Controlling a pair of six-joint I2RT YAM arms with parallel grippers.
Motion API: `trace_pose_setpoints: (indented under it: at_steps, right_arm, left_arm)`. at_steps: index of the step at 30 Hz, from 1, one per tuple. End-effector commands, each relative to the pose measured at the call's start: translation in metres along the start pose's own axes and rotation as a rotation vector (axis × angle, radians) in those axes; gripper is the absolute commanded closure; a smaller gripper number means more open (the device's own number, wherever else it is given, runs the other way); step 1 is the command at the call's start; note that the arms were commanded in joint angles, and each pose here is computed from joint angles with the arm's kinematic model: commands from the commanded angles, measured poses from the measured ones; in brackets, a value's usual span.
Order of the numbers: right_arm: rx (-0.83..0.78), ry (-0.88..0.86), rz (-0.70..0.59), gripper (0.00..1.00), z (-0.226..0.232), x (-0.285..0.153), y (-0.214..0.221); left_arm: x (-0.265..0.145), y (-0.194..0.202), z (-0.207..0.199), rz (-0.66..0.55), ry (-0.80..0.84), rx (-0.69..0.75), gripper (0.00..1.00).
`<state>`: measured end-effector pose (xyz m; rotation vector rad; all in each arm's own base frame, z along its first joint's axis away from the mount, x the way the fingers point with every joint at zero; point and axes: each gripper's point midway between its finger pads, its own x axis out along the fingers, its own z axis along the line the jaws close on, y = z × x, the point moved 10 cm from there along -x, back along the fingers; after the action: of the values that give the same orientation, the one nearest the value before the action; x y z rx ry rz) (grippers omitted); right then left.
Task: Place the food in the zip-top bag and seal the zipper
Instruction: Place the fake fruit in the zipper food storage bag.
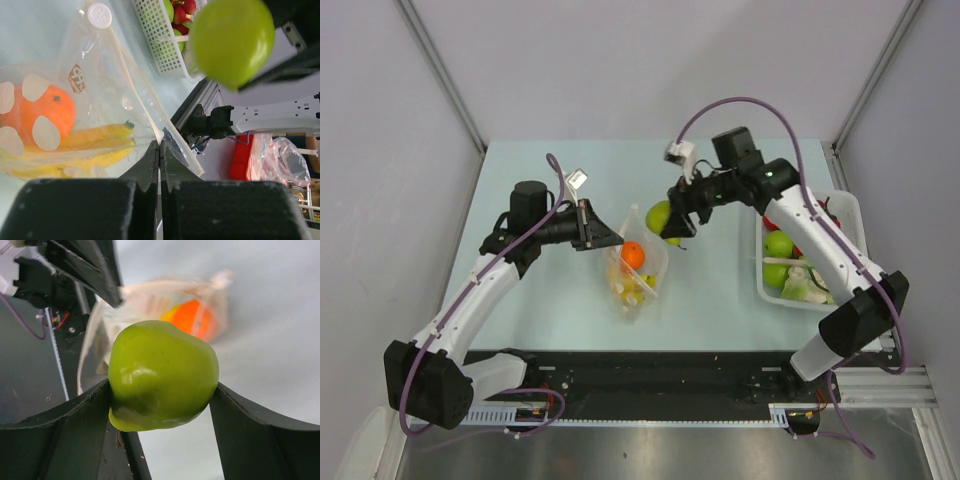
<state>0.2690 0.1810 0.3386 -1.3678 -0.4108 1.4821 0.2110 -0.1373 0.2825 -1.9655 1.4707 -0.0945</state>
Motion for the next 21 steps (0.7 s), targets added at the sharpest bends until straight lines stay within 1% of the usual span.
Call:
trace_pose_setpoints:
  at_steps: [1, 6, 8, 9, 10, 11, 13, 14, 16, 17, 19, 21]
  right_arm:
    - [-0.068, -0.061, 0.006, 0.48, 0.013, 0.037, -0.016]
    - [-0.049, -0.095, 0.055, 0.51, 0.006, 0.085, 0.0]
    - [-0.059, -0.107, 0.062, 0.51, 0.011, 0.099, 0.002]
    - [-0.052, -0.107, 0.074, 0.49, 0.011, 0.106, 0.005]
    - [-0.063, -0.098, 0.074, 0.47, 0.014, 0.112, 0.003]
    - [-0.059, -0.09, 0.072, 0.37, 0.016, 0.116, 0.002]
    - [-0.068, -0.056, 0.067, 0.27, 0.015, 0.119, -0.005]
    - [-0.068, -0.037, 0.062, 0.12, 0.016, 0.118, -0.007]
    - [-0.081, -0.019, 0.038, 0.03, 0.018, 0.107, -0.016]
    - [-0.071, -0.012, 0.041, 0.0, 0.015, 0.1, -0.015]
    - [-0.07, -0.027, 0.011, 0.0, 0.016, 0.077, -0.019]
    - [-0.032, -0.024, 0.003, 0.0, 0.008, 0.05, -0.016]
  left_arm:
    - [-0.007, -0.006, -0.013, -0.031, 0.052, 0.043, 1.0]
    - [-0.006, -0.006, -0.012, -0.044, 0.07, 0.037, 1.0]
    - [-0.005, -0.006, -0.011, -0.04, 0.073, 0.031, 1.0]
    - [-0.005, -0.006, -0.012, -0.04, 0.077, 0.033, 1.0]
    - [-0.005, -0.006, -0.012, -0.04, 0.077, 0.033, 1.0]
    - [-0.005, -0.006, -0.012, -0.039, 0.076, 0.032, 1.0]
    - [-0.005, -0.006, -0.013, -0.042, 0.082, 0.036, 1.0]
    - [-0.005, -0.005, -0.013, -0.044, 0.083, 0.035, 1.0]
    - [-0.005, -0.005, -0.012, -0.041, 0.083, 0.029, 1.0]
    - [-0.005, -0.005, -0.011, -0.042, 0.082, 0.028, 1.0]
    - [-0.005, -0.004, -0.011, -0.041, 0.085, 0.029, 1.0]
    - [-0.005, -0.004, -0.01, -0.043, 0.083, 0.029, 1.0]
